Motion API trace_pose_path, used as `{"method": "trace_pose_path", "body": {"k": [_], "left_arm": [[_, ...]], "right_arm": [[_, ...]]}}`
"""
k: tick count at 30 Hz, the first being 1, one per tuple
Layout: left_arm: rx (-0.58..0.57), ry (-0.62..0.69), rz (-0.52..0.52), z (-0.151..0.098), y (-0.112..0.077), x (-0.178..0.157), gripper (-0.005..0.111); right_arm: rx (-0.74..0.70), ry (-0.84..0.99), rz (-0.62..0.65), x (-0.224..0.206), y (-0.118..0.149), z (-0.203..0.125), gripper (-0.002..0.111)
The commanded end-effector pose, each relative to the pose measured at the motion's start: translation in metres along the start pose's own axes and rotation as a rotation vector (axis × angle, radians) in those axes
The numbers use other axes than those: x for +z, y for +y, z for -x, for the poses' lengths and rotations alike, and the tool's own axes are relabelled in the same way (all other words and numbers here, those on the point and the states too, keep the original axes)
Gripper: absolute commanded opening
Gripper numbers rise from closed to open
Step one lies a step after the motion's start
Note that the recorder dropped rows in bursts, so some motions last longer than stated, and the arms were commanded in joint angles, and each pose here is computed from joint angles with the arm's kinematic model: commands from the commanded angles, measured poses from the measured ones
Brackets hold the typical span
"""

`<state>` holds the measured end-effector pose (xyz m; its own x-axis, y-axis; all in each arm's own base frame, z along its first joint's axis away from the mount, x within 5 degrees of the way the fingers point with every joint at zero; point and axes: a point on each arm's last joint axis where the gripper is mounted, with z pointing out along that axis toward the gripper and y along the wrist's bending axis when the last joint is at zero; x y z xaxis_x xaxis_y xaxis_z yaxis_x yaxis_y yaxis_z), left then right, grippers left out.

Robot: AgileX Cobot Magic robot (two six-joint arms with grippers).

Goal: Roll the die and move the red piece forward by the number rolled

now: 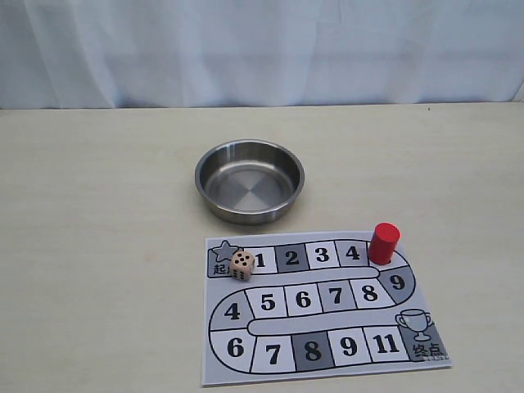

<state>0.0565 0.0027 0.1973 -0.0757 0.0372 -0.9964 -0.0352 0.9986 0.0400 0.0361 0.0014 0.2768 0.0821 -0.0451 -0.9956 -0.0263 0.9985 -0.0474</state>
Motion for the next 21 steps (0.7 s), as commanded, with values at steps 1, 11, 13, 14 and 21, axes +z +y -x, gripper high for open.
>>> {"method": "trace_pose_path", "body": {"k": [1,11,13,14,21], "left_arm": [[-0.002,-0.019,-0.001,0.003,0.000,0.000,0.000],[0.001,-0.019,0.000,0.003,0.000,0.000,0.000],[0.000,-0.021,-0.001,0.003,0.000,0.000,0.000],[0.000,-0.021,-0.001,0.003,0.000,0.000,0.000],[0.000,-0.021,-0.001,0.003,0.000,0.000,0.000]], "right_arm": [[-0.063,0.000,-0.008,0.010,0.001,-0.035,0.004],[-0.131,0.113,0.006,0.014,0.003,-0.076,0.004],[-0.131,0.160,0.011,0.014,0.003,-0.080,0.004],[-0.127,0.179,0.013,0.013,0.003,-0.082,0.004],[-0.099,0.201,0.012,0.013,0.003,-0.084,0.004]]}}
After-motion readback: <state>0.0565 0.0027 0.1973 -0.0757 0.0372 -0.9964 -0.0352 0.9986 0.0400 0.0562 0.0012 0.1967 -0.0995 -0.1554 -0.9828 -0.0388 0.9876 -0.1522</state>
